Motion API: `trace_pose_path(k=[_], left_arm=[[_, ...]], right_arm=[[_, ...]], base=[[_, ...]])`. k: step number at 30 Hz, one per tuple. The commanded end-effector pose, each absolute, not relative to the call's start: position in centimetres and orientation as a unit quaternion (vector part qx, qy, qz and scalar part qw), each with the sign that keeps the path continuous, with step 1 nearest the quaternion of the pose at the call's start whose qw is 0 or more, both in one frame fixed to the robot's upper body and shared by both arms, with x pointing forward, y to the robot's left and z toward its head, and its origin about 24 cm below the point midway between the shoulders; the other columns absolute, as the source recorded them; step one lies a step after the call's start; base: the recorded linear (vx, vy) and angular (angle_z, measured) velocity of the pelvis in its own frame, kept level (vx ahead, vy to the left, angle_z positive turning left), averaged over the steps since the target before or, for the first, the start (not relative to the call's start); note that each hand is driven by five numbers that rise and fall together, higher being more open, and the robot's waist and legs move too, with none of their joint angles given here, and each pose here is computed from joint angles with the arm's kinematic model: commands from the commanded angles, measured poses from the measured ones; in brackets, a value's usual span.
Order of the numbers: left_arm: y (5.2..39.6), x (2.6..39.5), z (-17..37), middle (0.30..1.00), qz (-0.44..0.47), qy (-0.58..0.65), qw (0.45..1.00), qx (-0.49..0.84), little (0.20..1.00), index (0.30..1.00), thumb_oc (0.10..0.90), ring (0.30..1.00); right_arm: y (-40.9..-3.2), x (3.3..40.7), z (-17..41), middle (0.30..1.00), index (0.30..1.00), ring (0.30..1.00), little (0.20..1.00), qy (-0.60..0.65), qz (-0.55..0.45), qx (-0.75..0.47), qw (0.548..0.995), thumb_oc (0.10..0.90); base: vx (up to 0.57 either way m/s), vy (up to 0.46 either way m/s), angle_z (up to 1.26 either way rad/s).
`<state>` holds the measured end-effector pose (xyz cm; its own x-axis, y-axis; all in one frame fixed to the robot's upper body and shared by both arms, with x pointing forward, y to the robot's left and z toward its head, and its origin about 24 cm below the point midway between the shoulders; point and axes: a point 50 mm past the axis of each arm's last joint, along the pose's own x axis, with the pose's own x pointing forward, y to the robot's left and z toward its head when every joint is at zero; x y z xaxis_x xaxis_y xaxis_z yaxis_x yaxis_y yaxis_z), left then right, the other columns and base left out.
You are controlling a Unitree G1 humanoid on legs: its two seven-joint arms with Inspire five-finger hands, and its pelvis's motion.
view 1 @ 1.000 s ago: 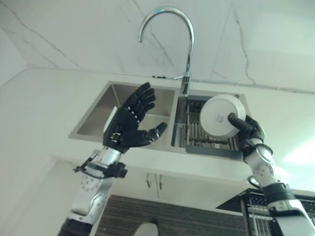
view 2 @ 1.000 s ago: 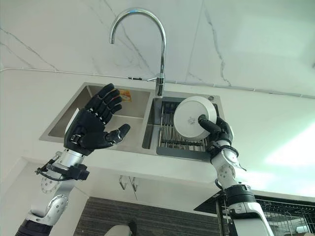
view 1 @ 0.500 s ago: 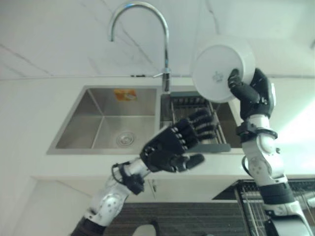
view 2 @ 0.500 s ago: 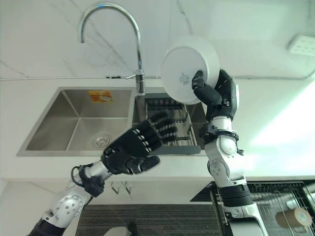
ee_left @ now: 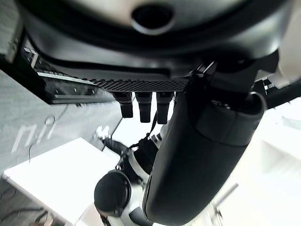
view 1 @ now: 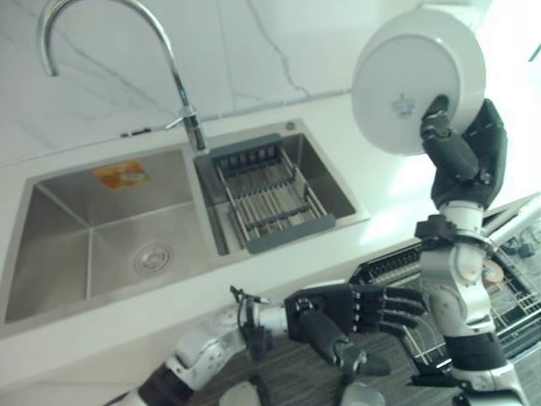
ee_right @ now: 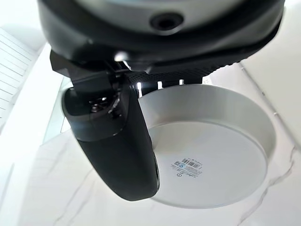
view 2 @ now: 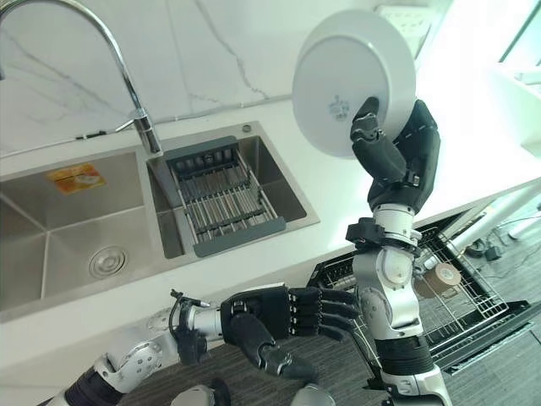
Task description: Place the dishes in the dishwasher.
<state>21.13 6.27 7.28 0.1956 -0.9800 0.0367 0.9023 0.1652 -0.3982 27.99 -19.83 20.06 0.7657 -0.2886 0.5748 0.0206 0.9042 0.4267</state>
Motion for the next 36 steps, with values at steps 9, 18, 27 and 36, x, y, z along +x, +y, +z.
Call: trace_pose_path(k=[9,18,27,36], left_arm=[[6.4,19.4,5.5,0.900,-0.586,0.099,0.779,-0.202,0.900,0.900,0.800,0.900],[10.5,19.1,1.7,0.900,-0.478,0.137,0.851,-0.172,0.900,0.900,0.800,0.900],[16.6,13.8,-7.1,0.900,-0.302,0.298,0.878,-0.224,0.900,0.900,0.800,0.900],[19.0,10.3,-11.6,0.900,-0.164,0.380,0.884,-0.219,0.900,0.900,0.800,0.900]], right_arm=[[-19.9,24.0,27.7,0.300,0.300,0.300,0.300,-0.534,-0.055,0.180,0.824,0.400],[-22.1,24.4,27.0,0.300,0.300,0.300,0.300,-0.509,-0.085,0.155,0.843,0.400],[-27.3,23.0,22.1,0.300,0.300,0.300,0.300,-0.431,-0.203,0.086,0.875,0.400],[-30.5,21.9,18.6,0.300,0.300,0.300,0.300,-0.346,-0.332,0.050,0.876,0.400]], base=[[-0.05,-0.346,-0.26],[-0.03,-0.031,-0.09],[-0.01,0.055,-0.04],[0.01,-0.006,-0.07]])
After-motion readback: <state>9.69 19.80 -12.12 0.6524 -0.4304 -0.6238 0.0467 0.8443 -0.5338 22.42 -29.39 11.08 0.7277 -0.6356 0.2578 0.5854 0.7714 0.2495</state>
